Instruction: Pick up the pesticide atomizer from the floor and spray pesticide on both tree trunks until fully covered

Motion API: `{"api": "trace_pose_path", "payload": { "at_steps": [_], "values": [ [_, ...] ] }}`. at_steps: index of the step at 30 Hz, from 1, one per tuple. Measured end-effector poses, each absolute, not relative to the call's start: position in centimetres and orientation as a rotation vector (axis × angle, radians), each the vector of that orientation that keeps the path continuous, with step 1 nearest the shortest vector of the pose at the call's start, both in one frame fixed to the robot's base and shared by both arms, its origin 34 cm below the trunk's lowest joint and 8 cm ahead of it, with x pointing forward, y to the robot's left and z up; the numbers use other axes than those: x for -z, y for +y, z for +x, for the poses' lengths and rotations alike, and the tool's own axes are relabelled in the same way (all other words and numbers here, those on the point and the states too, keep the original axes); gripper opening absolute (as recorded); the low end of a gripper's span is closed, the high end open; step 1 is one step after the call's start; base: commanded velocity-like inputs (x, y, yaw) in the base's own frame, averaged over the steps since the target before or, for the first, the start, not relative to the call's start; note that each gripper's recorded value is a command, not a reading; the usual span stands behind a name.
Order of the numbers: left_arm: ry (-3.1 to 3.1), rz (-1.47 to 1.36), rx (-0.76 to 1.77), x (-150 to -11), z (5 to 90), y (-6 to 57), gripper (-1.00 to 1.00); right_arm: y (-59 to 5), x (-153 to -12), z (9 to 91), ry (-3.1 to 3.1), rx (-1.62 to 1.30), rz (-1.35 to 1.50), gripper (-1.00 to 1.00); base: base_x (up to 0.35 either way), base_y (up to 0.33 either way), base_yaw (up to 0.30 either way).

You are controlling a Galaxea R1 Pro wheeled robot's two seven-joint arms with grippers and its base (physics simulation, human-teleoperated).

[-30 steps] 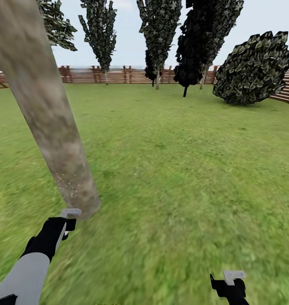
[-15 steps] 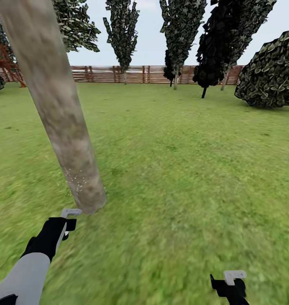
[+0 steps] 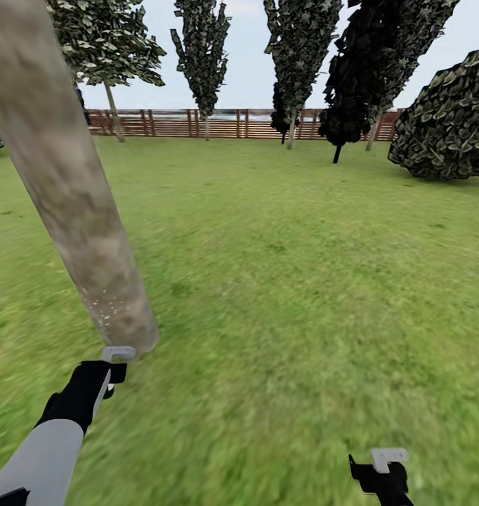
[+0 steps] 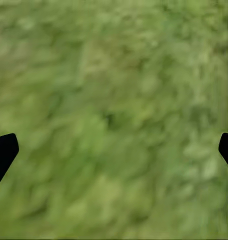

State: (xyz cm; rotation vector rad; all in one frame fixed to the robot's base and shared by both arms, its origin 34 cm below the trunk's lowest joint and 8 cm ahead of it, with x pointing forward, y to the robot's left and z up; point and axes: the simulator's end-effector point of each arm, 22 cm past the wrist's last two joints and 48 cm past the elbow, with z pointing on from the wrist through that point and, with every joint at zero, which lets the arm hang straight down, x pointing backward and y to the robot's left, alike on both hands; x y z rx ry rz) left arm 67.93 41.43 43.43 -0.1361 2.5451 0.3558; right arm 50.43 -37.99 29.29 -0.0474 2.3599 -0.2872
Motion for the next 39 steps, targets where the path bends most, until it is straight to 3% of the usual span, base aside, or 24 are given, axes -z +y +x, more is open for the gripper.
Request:
{"api": "trace_pose_path", "payload": {
  "at_steps": [24, 39],
  "values": [
    [2.543, -0.133, -0.366, -43.55, 67.93, 41.76, -1.0, -37.91, -29.3, 50.47, 2.359, 0.286, -0.047, 1.0, 0.154, -0.266, 0.268],
    [2.543, -0.136, -0.363, -43.53, 67.93, 41.71, -1.0, -37.9, -29.29, 50.44, 2.36, 0.285, -0.047, 1.0, 0.17, -0.253, 0.019]
  ]
}}
